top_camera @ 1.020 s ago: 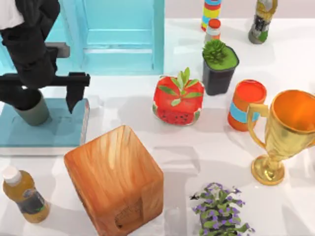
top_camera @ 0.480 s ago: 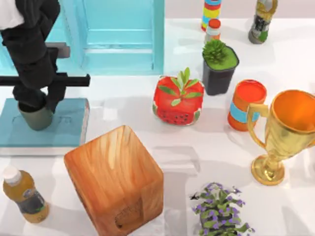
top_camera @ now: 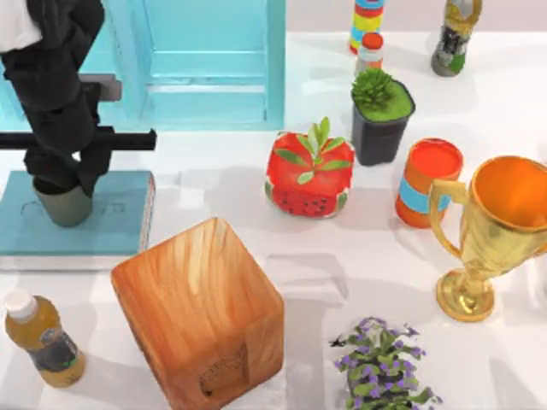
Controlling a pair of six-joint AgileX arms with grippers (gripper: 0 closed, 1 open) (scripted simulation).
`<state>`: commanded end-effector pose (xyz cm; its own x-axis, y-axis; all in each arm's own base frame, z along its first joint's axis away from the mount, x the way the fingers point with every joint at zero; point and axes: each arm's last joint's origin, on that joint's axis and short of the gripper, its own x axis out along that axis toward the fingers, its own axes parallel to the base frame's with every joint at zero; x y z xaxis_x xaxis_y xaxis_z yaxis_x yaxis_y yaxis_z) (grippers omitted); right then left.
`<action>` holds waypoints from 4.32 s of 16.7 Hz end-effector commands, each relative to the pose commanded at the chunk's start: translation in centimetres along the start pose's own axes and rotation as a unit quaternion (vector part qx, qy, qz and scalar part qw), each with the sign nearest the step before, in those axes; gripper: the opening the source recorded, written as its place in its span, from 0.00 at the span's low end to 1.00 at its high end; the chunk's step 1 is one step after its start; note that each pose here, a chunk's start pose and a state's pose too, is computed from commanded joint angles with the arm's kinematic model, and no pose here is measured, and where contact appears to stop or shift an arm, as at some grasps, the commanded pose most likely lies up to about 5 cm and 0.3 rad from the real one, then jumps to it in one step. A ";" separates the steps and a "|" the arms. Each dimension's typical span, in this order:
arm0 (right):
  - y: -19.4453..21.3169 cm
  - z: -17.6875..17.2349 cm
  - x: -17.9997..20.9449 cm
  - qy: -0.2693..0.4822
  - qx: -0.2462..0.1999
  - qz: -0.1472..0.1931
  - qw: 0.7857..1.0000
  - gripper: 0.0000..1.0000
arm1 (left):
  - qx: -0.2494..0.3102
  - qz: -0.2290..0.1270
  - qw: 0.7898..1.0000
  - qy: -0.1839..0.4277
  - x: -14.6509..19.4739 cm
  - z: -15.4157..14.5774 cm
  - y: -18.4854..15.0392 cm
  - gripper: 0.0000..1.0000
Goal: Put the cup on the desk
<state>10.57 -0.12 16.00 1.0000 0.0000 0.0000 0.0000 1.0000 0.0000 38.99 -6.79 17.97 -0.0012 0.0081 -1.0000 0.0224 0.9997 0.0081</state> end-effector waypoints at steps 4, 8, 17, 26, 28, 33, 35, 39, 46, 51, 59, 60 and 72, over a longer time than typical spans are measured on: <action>0.0 0.0 0.0 0.000 0.000 0.000 1.000 1.00 | 0.000 0.000 1.000 -0.002 -1.1 0.1 0.0 0.00; 0.0 0.0 0.0 0.000 0.000 0.000 1.000 1.00 | 0.001 0.001 1.000 0.005 -3.9 0.0 0.0 0.00; 0.0 0.0 0.0 0.000 0.000 0.000 1.000 1.00 | -0.014 0.001 1.000 0.007 -4.8 1.0 0.2 0.00; 0.0 0.0 0.0 0.000 0.000 0.000 1.000 1.00 | -0.009 0.005 1.000 -0.003 -6.5 1.0 -15.7 0.00; 0.0 0.0 0.0 0.000 0.000 0.000 1.000 1.00 | -0.004 0.002 1.000 -0.013 -7.1 -1.2 -20.5 0.00; 0.0 0.0 0.0 0.000 0.000 0.000 1.000 1.00 | -0.001 0.002 1.000 -0.023 -7.4 -6.1 -27.6 0.00; 0.0 0.0 0.0 0.000 0.000 0.000 1.000 1.00 | -0.001 0.003 1.000 -0.022 -7.4 -6.4 -27.9 0.00; 0.0 0.0 0.0 0.000 0.000 0.000 1.000 1.00 | -0.002 0.002 1.000 -0.022 -7.4 -6.2 -27.8 0.00; 0.0 0.0 0.0 0.000 0.000 0.000 1.000 1.00 | -0.001 0.025 1.000 0.001 -6.8 -4.2 -23.4 0.00; 0.0 0.0 0.0 0.000 0.000 0.000 1.000 1.00 | -0.002 0.028 1.000 0.009 -2.7 -4.2 -23.8 0.00; 0.0 0.0 0.0 0.000 0.000 0.000 1.000 1.00 | -0.001 0.003 1.000 -0.022 -0.9 -6.3 -27.0 0.00; 0.0 0.0 0.0 0.000 0.000 0.000 1.000 1.00 | -0.001 0.003 1.000 -0.022 -0.9 -6.3 -27.0 0.00; 0.0 0.0 0.0 0.000 0.000 0.000 1.000 1.00 | -0.001 0.003 1.000 -0.022 -0.9 -6.3 -27.0 0.83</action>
<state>10.57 -0.12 16.00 1.0000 0.0000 0.0000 0.0000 1.0000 0.0000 32.13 -33.66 18.69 0.0433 0.0138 -0.9990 0.0195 0.9997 0.0147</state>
